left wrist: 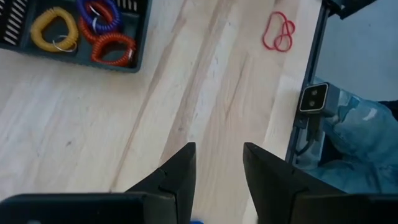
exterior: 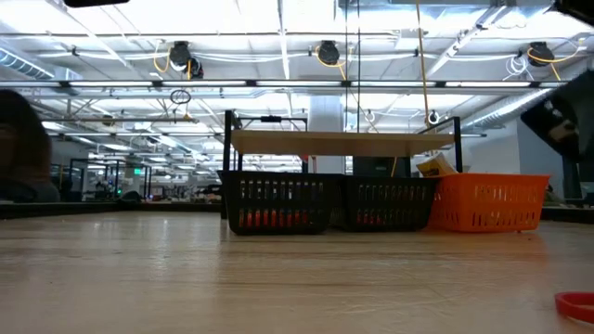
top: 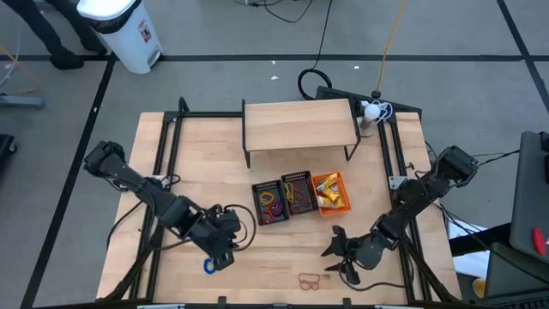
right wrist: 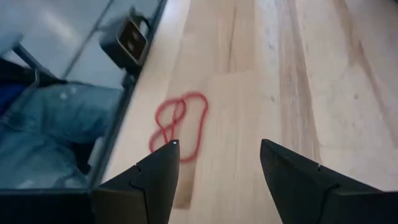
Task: Pick & Place Office Desk Supplies
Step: Put the orange rubber band into the right black bin
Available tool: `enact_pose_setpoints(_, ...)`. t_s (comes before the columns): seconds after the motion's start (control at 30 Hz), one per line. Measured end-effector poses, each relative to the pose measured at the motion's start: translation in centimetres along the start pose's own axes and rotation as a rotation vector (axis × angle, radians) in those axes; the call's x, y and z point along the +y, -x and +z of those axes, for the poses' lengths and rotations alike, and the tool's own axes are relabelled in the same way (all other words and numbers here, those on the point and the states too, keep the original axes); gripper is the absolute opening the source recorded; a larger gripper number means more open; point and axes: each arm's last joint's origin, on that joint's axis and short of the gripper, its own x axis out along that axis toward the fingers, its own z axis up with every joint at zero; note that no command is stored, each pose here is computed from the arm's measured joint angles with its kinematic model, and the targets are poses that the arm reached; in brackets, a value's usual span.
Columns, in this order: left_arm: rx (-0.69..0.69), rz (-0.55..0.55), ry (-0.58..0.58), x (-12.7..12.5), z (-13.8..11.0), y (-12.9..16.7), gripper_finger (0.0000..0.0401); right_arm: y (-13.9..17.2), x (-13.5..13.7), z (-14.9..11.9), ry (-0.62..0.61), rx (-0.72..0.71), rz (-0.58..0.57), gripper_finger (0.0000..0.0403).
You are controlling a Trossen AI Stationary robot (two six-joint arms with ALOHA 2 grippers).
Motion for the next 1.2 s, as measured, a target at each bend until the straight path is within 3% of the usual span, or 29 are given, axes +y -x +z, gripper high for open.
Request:
enact_pose_setpoints(0.4, -0.076, 0.049, -0.016, -0.4, -0.5, 0.2, 0.0134, -5.3, 0.3, -1.0, 0.104, 0.104, -0.038, 0.0212)
enact_pose_setpoints(0.73, -0.090, 0.057, -0.029, -0.4, -0.5, 0.2, 0.0134, -6.1, 0.6, -1.8, 0.090, 0.080, -0.039, 0.0212)
enact_pose_setpoints(1.2, -0.098, 0.050, 0.054, -0.4, -0.4, 0.2, 0.0134, -6.4, 1.4, -3.4, 0.123, 0.065, -0.055, 0.0212)
